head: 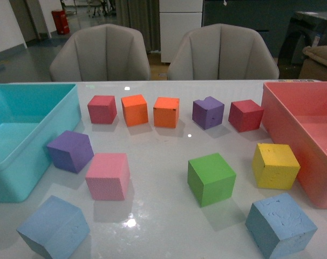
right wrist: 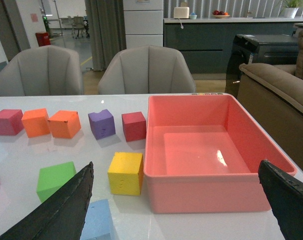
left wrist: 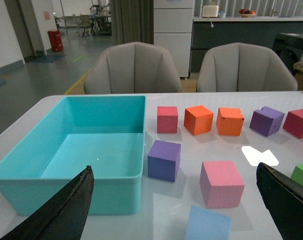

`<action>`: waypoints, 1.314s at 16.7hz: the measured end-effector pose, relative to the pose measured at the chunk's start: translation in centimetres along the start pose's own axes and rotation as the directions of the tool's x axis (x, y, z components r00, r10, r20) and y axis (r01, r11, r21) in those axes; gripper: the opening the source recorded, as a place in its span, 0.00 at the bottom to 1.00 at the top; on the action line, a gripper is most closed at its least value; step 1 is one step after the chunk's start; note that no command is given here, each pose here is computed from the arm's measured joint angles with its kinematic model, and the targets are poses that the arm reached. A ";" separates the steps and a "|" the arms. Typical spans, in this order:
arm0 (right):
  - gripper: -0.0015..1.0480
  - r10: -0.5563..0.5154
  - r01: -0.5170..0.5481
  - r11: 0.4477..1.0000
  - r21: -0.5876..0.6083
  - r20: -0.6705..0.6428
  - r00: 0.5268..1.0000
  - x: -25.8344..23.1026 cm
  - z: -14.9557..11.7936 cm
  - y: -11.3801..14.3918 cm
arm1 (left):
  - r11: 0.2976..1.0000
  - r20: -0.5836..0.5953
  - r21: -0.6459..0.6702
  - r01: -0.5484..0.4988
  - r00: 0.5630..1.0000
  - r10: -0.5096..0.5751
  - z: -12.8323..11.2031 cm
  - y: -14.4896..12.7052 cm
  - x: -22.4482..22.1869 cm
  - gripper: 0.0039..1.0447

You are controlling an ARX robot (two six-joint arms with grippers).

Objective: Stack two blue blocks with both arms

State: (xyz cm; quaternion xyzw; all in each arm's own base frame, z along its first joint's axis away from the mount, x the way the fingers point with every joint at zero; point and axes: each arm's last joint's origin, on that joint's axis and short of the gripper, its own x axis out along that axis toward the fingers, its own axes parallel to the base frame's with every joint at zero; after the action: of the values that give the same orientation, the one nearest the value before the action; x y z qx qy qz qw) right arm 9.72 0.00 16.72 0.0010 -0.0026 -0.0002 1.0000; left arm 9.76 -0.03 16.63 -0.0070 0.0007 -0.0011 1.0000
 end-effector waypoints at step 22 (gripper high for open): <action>0.94 0.000 0.000 1.000 0.000 0.000 1.000 0.0 0.0 0.0 | 1.000 0.000 0.000 0.000 1.000 0.000 0.0 0.0 0.0 0.94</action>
State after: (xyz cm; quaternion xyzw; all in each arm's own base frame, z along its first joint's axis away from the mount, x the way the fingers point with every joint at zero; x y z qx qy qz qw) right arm 9.72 0.00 16.72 0.0010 -0.0026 -0.0002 1.0000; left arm 9.76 -0.03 16.63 -0.0070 0.0007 -0.0011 1.0000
